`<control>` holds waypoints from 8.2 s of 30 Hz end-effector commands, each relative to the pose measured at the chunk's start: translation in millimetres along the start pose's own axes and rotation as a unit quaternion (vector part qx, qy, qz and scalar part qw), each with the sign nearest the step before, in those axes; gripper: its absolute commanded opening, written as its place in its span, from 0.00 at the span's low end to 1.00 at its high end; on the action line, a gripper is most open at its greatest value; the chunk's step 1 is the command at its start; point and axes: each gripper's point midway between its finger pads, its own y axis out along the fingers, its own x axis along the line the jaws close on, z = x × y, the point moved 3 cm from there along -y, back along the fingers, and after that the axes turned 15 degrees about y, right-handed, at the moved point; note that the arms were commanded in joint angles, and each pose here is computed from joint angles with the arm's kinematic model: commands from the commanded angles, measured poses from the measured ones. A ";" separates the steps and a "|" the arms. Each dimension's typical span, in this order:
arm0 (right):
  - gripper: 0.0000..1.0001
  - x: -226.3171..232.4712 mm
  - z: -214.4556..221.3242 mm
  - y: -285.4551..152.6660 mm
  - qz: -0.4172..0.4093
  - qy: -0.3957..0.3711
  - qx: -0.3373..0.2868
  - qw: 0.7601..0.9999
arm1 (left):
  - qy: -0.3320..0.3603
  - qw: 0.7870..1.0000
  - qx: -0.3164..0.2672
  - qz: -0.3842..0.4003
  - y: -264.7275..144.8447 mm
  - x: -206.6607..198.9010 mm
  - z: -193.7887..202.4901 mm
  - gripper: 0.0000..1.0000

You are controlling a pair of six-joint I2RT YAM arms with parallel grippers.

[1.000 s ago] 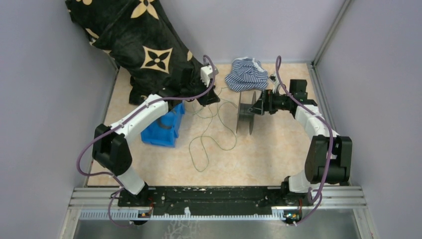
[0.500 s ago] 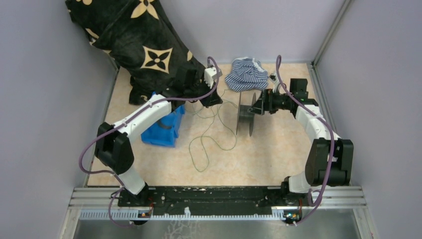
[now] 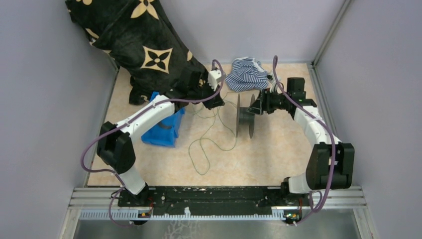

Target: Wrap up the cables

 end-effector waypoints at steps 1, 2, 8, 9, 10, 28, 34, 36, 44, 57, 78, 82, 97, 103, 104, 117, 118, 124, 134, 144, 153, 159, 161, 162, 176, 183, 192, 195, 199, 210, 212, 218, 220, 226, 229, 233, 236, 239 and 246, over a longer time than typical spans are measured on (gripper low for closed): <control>0.61 25.0 -20.1 -6.4 -0.012 -0.049 -0.031 0.998 | 0.015 1.000 -0.002 -0.005 0.5 0.0 -7.1 0.00; 0.61 25.8 -21.0 -5.9 -0.012 -0.051 -0.032 0.998 | 0.017 1.000 -0.001 -0.006 0.8 -0.5 -7.3 0.00; 0.58 28.3 -25.3 -2.8 -0.008 -0.065 -0.032 0.997 | 0.027 0.999 0.013 -0.018 4.6 1.3 -4.2 0.00; 0.58 27.1 -26.4 -2.7 -0.005 -0.070 -0.032 0.997 | 0.028 0.999 0.015 -0.020 5.0 1.6 -3.7 0.00; 0.57 26.6 -27.3 -2.8 -0.003 -0.074 -0.032 0.997 | 0.030 0.999 0.017 -0.022 5.3 1.6 -3.5 0.00; 0.50 23.2 -27.1 -11.8 0.043 -0.094 -0.037 0.994 | 0.037 0.999 0.024 -0.024 6.0 -0.9 -0.9 0.00; 0.41 25.9 -24.6 -17.8 0.081 -0.108 -0.051 0.989 | 0.036 0.999 0.024 -0.024 6.1 -1.1 -0.3 0.00; 0.38 26.7 -24.5 -19.5 0.096 -0.116 -0.057 0.987 | 0.037 0.999 0.023 -0.024 6.1 -0.9 -1.0 0.00; 0.28 22.9 -17.6 -19.1 0.143 -0.137 -0.053 0.979 | 0.038 0.999 0.023 -0.027 5.5 -0.2 -1.7 0.00; 0.05 23.5 -33.2 -26.5 0.189 -0.163 -0.085 0.965 | 0.047 0.997 0.025 -0.048 -0.8 3.7 -0.6 0.00; 0.00 11.8 -158.5 -11.2 0.271 -0.264 -0.181 0.908 | 0.064 0.993 0.023 -0.100 -26.4 22.4 0.4 0.00; 0.00 6.2 -171.3 11.7 0.248 -0.265 -0.165 0.917 | 0.063 0.993 0.024 -0.093 -25.0 21.2 0.4 0.00; 0.00 -9.4 -178.7 77.7 0.177 -0.260 -0.101 0.944 | 0.069 0.995 0.020 -0.075 -20.8 18.4 -0.4 0.00; 0.00 -10.6 -177.4 85.8 0.162 -0.256 -0.097 0.948 | 0.076 0.994 0.026 -0.069 -14.0 21.1 2.8 0.00; 0.00 -10.9 -178.1 88.0 0.159 -0.254 -0.098 0.949 | 0.075 0.994 0.027 -0.068 -13.0 21.3 3.5 0.00; 0.00 0.0 -193.3 116.4 0.173 -0.254 -0.117 0.944 | 0.073 0.995 0.035 -0.054 -4.7 21.7 6.8 0.00; 0.00 0.0 -194.4 118.9 0.174 -0.251 -0.117 0.945 | 0.073 0.995 0.035 -0.052 -4.6 21.4 7.1 0.00; 0.01 1.9 -199.1 124.0 0.170 -0.242 -0.115 0.948 | 0.077 0.995 0.042 -0.053 -3.4 22.4 9.8 0.01; 0.28 6.1 -193.2 102.8 0.196 -0.252 -0.112 0.941 | 0.079 0.992 0.062 -0.078 1.7 36.1 12.6 0.00; 0.37 -6.8 -171.3 65.6 0.223 -0.226 -0.102 0.943 | 0.078 0.991 0.068 -0.083 5.5 41.3 11.5 0.00; 0.34 -16.4 -123.8 45.0 0.235 -0.209 -0.090 0.945 | 0.083 0.991 0.070 -0.077 9.0 41.4 13.2 0.00; 0.15 -18.7 -104.9 34.0 0.244 -0.205 -0.100 0.943 | 0.087 0.991 0.070 -0.073 12.0 43.8 7.7 0.00; 0.12 -18.8 -100.2 30.4 0.247 -0.202 -0.105 0.942 | 0.088 0.990 0.077 -0.074 15.0 46.9 8.8 0.00; 0.11 -18.2 -98.3 28.9 0.247 -0.202 -0.107 0.942 | 0.088 0.990 0.082 -0.076 16.7 49.1 9.5 0.00; 0.15 -15.1 -81.3 20.3 0.240 -0.202 -0.112 0.943 | 0.088 0.978 0.122 -0.144 27.2 83.1 9.4 0.00; 0.21 -7.2 -80.2 19.2 0.225 -0.198 -0.109 0.948 | 0.082 0.977 0.128 -0.150 30.1 87.5 8.8 0.00; 0.31 -5.7 -80.9 15.9 0.230 -0.198 -0.109 0.947 | 0.078 0.979 0.121 -0.144 30.7 85.3 4.7 0.00; 0.32 -6.5 -81.4 14.3 0.234 -0.198 -0.111 0.945 | 0.077 0.980 0.119 -0.143 30.8 85.0 3.8 0.01; 0.34 -4.6 -84.1 10.9 0.236 -0.199 -0.117 0.944 | 0.075 0.980 0.119 -0.141 32.2 84.9 4.0 0.01; 0.30 -5.0 -81.1 5.9 0.245 -0.195 -0.112 0.943 | 0.070 0.983 0.110 -0.132 34.8 83.9 -2.3 0.02; 0.29 -6.3 -78.7 5.0 0.249 -0.194 -0.110 0.942 | 0.070 0.983 0.109 -0.129 34.6 83.0 -3.2 0.02; 0.25 -10.3 -70.1 -2.6 0.266 -0.191 -0.108 0.939 | 0.064 0.986 0.100 -0.119 34.1 78.6 -6.6 0.03; 0.20 -10.9 -66.5 -4.9 0.269 -0.190 -0.106 0.938 | 0.063 0.986 0.098 -0.115 33.8 77.1 -7.2 0.03; 0.14 -13.7 -56.0 -13.1 0.283 -0.185 -0.106 0.935 | 0.059 0.988 0.100 -0.107 32.2 71.6 -4.3 0.03; 0.11 -15.2 -50.5 -15.8 0.291 -0.183 -0.106 0.933 | 0.059 0.987 0.100 -0.107 30.5 70.3 -3.8 0.04; 0.05 -17.1 -42.2 -18.6 0.301 -0.181 -0.102 0.931 | 0.060 0.988 0.096 -0.104 28.7 67.9 -6.0 0.04; 0.02 -17.5 -36.4 -19.1 0.304 -0.178 -0.102 0.930 | 0.060 0.989 0.094 -0.101 29.2 65.3 -5.8 0.04; 0.02 -15.6 -31.7 -18.2 0.301 -0.177 -0.100 0.932 | 0.065 0.989 0.092 -0.096 31.8 62.4 -5.9 0.04; 0.04 -11.2 -32.4 -15.8 0.287 -0.186 -0.106 0.934 | 0.094 0.984 0.112 -0.098 37.8 59.9 0.3 0.04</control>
